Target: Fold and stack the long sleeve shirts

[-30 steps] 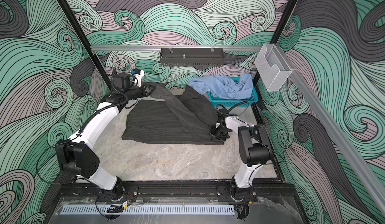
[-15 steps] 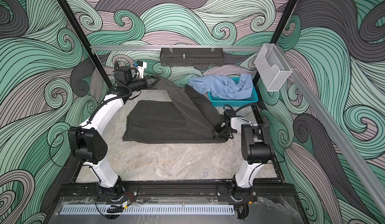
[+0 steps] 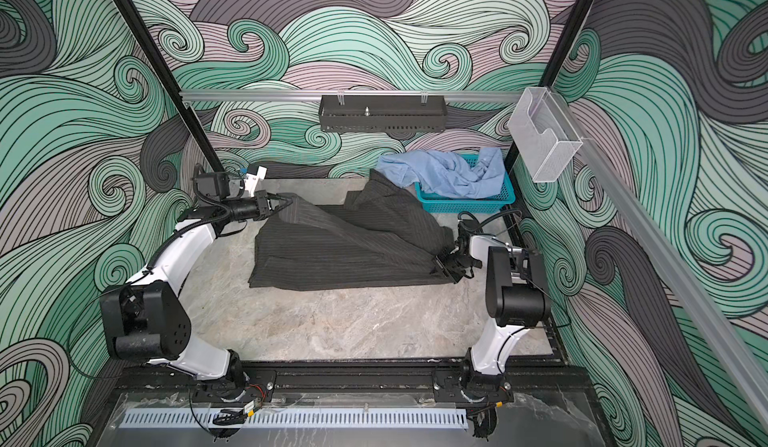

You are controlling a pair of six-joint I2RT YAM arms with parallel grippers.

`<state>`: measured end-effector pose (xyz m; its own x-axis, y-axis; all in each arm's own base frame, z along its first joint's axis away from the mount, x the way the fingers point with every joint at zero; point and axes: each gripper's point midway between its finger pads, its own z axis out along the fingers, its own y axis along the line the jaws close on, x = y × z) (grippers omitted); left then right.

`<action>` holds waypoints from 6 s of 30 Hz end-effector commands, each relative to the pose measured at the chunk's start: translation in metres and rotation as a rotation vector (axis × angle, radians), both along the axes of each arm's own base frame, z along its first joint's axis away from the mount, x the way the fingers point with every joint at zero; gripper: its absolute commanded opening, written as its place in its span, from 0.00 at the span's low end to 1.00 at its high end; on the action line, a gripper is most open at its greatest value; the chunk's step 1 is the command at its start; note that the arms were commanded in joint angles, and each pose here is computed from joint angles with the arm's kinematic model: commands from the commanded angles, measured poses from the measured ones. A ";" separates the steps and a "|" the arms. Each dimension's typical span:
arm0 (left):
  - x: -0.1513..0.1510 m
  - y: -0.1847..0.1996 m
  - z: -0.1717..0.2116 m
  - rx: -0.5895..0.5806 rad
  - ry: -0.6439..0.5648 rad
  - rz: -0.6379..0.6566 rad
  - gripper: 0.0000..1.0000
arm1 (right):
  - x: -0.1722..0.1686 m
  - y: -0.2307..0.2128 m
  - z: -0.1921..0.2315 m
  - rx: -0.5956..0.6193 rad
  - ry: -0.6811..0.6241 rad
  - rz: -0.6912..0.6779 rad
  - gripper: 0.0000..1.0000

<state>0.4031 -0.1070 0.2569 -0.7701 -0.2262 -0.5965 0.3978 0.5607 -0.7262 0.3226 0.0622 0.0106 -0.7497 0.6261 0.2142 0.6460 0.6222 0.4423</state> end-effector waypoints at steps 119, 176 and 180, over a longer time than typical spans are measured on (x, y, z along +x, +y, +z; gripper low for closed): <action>-0.153 0.051 -0.247 0.616 1.068 0.310 0.47 | -0.071 0.045 -0.022 -0.357 0.136 0.502 0.41; 0.083 0.071 -0.249 0.632 0.853 0.204 0.52 | 0.211 0.155 0.056 -0.511 -0.391 0.671 0.68; 0.081 0.071 -0.257 0.642 0.881 0.191 0.42 | 0.212 0.146 0.041 -0.526 -0.344 0.638 0.67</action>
<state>0.4947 -0.0356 0.0237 -0.9687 -0.2471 0.0230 -0.2430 0.9253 -0.2912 0.5359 0.2183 0.0579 -0.9513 -0.0143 -0.3080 -0.0571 0.9898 0.1302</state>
